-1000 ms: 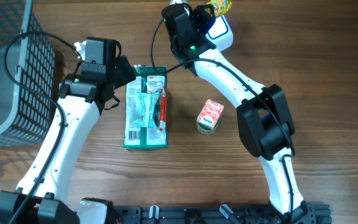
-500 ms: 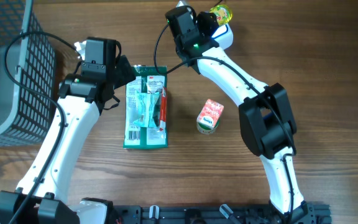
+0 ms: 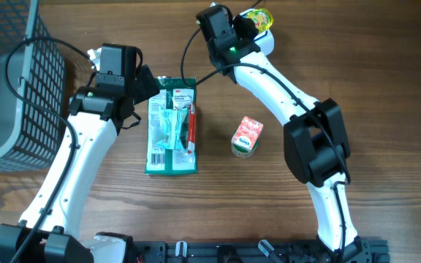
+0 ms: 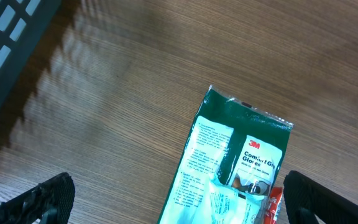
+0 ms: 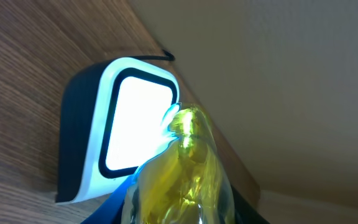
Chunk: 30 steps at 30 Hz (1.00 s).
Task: Scan the item barcode
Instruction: 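Carry the bottle to the scanner and hold it against the window, then move the oil bottle right and set it down on the table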
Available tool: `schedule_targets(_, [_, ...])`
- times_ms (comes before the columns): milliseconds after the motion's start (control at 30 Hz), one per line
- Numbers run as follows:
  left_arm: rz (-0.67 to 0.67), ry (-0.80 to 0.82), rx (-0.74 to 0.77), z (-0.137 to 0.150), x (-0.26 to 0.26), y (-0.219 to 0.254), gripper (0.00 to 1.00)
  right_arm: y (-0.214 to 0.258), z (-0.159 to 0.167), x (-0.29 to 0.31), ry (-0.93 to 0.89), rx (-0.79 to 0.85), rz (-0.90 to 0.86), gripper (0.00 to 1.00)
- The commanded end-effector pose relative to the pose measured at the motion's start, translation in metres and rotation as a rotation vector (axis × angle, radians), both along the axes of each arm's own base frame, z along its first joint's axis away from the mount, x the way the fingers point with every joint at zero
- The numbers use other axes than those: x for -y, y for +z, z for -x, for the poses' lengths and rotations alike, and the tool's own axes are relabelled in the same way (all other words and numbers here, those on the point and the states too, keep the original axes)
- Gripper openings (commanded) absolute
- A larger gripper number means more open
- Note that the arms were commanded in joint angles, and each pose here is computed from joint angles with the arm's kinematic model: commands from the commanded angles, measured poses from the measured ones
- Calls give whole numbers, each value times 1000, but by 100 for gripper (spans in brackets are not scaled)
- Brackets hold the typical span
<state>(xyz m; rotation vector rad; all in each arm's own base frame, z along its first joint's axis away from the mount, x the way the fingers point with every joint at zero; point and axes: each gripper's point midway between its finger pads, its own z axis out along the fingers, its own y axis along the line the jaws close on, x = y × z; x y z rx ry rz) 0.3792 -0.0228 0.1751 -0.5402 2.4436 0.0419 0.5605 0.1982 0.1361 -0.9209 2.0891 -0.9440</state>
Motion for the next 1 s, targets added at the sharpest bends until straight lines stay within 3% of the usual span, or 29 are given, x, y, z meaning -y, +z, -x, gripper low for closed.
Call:
schedule_targets(0, [-8,-9,-8,0,-1,-3,100,-69,16,-34,142,-199,-119,7])
schedule_targets(133, [-8,-9,-8,0,-1,-3,100,-49,13,-21,72,-133,-93,5])
schedule_targets(300, [-9,-9,-8,0,-1,-3,100,41,16,-11,25,22,-207,4])
schedule_targets(400, [-8,-9,-8,0,-1,-3,100,97,35,15,-50,78,-304,5])
schedule_targets(467, [-8,-9,-8,0,-1,-3,100,110,53,36,-116,49,-363,5])
schedule_targets(667, [-8,-9,-8,0,-1,-3,100,56,118,88,-384,-356,-674,9])
schedule_targets(800, [-9,-9,-8,0,-1,-3,100,46,130,160,-662,-359,-736,8])
schedule_targets(967, [-8,-9,-8,0,-1,-3,100,39,143,203,-782,-411,-805,8])
